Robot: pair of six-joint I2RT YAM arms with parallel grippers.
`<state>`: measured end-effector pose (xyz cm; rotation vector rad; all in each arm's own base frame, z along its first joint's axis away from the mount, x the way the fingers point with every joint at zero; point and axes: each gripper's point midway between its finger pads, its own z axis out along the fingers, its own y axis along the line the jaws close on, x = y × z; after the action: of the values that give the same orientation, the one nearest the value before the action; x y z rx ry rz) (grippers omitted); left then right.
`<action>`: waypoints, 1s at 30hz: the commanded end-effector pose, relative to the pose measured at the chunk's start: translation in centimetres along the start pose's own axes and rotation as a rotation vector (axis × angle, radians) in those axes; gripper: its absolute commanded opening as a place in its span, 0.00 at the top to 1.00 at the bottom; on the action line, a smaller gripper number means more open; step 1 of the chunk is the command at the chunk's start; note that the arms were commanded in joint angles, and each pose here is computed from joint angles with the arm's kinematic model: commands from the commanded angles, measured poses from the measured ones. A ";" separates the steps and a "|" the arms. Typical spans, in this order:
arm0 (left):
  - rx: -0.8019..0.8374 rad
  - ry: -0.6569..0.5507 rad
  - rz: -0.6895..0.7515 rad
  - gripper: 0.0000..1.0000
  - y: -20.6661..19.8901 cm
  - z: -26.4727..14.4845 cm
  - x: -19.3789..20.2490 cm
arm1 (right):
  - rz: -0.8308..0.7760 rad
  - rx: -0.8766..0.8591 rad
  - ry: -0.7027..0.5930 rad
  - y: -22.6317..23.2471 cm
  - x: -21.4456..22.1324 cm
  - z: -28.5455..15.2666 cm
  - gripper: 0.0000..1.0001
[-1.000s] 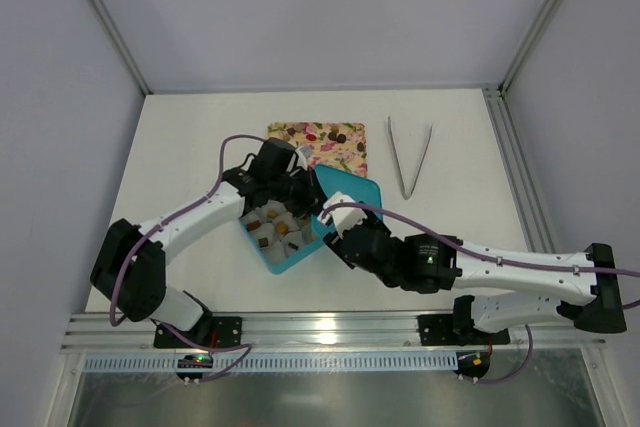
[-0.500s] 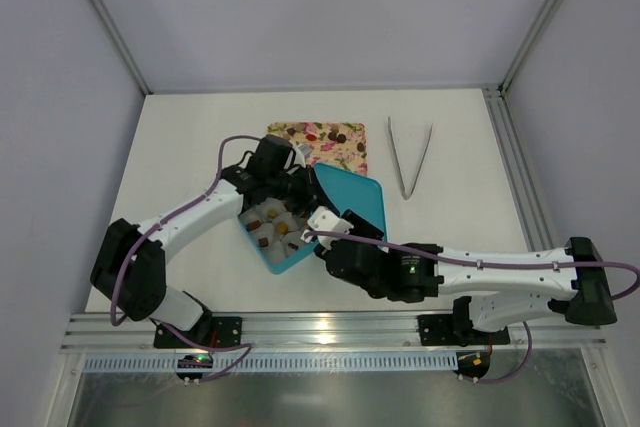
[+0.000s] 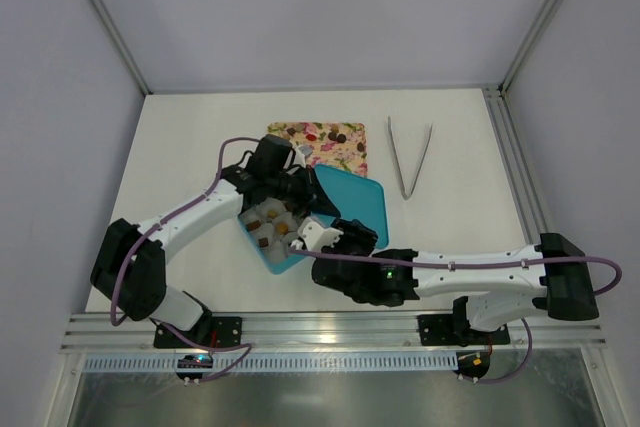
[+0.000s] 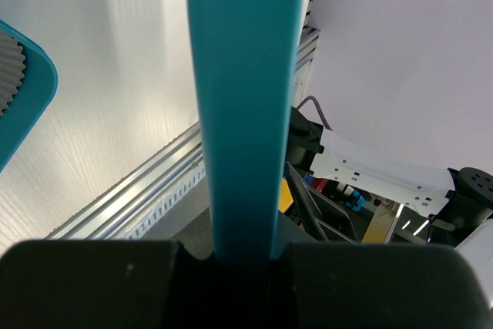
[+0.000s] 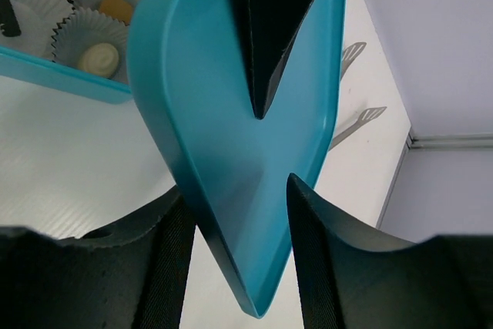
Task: Pack the chocolate
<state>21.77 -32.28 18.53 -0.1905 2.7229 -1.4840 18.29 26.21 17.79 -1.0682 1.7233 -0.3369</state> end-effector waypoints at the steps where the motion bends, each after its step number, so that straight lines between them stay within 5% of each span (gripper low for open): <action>1: 0.090 0.014 0.042 1.00 -2.9 -1.4 0.3 | -0.005 0.086 -0.024 -1.3 -0.6 -0.1 0.50; 7: 0.111 0.022 0.035 1.00 -3.2 -1.6 0.5 | -0.016 0.131 -0.030 -1.8 -0.5 0.1 0.62; 14: 0.127 0.026 0.037 0.94 -3.5 -1.8 0.6 | -0.037 0.165 -0.041 -2.3 -0.8 0.2 0.95; 18: 0.134 0.014 0.041 0.88 -3.6 -2.2 0.4 | -0.047 0.180 -0.047 -2.5 -0.9 0.2 0.96; 22: 0.132 -0.005 0.051 0.68 -3.6 -2.4 0.1 | -0.048 0.204 -0.046 -3.0 -1.1 0.0 0.96; 25: 0.130 -0.020 0.063 0.39 -3.6 -2.5 -0.3 | -0.046 0.222 -0.045 -3.7 -1.2 -0.3 0.96; 30: 0.130 -0.052 0.093 0.18 -3.9 -2.7 -0.9 | -0.040 0.238 -0.040 -4.5 -1.0 -0.7 0.96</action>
<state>22.23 -32.03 20.58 -0.1885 2.6573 -1.5659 19.63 25.16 19.00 -1.0490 1.5953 -0.5292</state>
